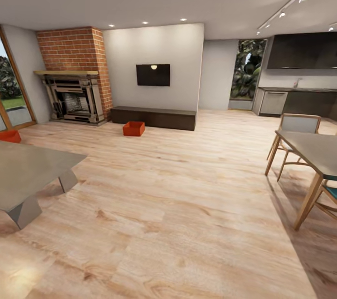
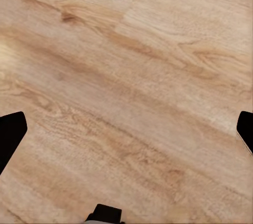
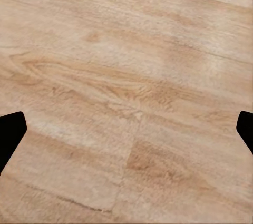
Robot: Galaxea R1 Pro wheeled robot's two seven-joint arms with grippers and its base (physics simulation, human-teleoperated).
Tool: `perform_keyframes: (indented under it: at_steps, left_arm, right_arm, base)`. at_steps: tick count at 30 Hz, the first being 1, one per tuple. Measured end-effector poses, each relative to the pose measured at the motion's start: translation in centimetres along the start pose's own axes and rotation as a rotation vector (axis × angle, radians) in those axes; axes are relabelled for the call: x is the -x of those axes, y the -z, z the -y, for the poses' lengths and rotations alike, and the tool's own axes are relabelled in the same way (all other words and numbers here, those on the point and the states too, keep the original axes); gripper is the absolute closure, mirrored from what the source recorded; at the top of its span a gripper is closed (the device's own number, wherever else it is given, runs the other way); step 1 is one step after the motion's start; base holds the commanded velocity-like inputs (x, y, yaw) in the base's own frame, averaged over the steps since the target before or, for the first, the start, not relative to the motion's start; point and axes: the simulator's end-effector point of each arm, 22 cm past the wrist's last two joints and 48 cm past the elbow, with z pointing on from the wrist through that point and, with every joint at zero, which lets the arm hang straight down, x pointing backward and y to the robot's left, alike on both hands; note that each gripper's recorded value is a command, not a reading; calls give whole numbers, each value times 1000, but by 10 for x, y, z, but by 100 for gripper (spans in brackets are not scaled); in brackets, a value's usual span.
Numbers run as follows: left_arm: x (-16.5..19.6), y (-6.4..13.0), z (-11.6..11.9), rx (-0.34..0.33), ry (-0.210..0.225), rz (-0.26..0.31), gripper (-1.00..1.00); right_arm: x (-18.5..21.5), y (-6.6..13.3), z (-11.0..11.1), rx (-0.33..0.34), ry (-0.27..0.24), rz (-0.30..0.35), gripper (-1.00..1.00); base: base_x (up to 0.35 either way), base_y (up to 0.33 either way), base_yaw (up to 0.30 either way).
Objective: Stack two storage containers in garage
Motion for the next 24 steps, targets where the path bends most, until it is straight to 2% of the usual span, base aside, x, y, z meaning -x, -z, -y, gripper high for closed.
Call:
perform_keyframes:
  at_steps: [24]
  left_arm:
    - [0,0,0,0,0,0,-100]
  right_arm:
    - [0,0,0,2,0,-1,-100]
  base:
    - [329,0,0]
